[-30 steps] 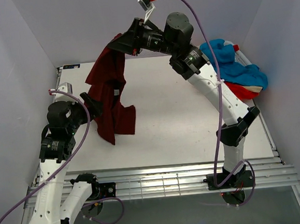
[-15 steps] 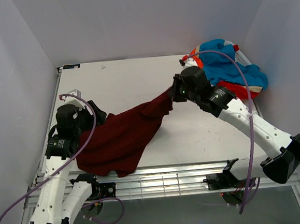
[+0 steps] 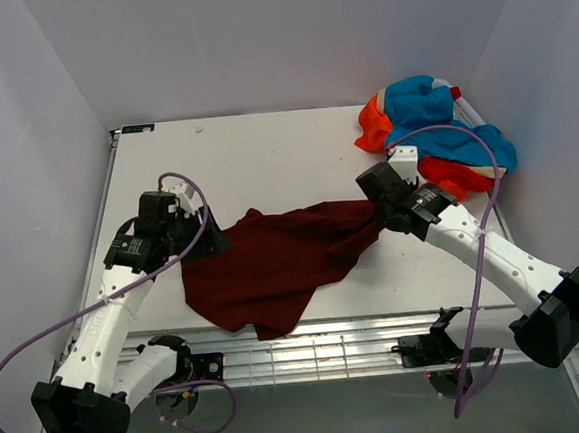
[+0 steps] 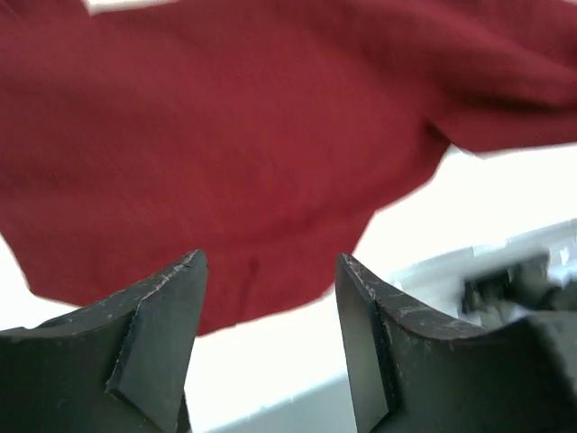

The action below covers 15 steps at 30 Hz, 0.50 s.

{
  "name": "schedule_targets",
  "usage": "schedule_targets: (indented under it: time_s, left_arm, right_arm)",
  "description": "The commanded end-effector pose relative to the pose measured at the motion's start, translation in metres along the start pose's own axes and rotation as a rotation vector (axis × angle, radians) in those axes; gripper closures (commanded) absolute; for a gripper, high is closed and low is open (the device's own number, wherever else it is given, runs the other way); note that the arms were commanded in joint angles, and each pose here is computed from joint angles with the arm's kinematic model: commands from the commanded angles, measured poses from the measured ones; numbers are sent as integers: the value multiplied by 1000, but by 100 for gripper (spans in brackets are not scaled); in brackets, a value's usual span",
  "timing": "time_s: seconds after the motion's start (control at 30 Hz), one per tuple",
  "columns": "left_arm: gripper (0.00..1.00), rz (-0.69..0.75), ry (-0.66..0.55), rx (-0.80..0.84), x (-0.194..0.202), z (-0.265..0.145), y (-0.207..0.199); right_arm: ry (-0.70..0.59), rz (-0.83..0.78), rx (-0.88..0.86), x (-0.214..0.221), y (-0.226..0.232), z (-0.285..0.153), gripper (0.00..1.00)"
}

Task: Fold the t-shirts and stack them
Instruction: Move the tshirt to the center of the board

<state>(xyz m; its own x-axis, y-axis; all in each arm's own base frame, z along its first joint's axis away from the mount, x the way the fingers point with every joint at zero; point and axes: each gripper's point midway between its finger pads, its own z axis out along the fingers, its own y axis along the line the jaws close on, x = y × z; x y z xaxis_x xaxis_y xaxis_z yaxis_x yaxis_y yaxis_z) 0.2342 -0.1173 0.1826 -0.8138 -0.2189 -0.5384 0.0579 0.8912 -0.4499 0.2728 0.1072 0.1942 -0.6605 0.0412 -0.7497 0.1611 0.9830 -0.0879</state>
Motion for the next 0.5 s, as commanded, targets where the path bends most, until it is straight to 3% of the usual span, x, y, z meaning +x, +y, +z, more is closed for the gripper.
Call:
schedule_targets:
  time_s: [0.0,0.03,0.1,0.3,0.47]
  left_arm:
    - [31,-47,128,26,39,-19,-17]
    - [31,-36,168,38,54,-22,-23]
    - [34,-86,263,-1,83,-27,-20]
    - [39,-138,406,-58,141,-56,-10]
    - [36,-155,443,-45,172,-55,4]
  right_arm:
    - [15,-55,167,16,-32,10,40]
    - [23,-63,173,18,-33,11,32]
    - [28,-68,174,16,-31,11,25]
    - [9,-82,131,1,-15,15,25]
    - [32,-84,5,4,20,30,25]
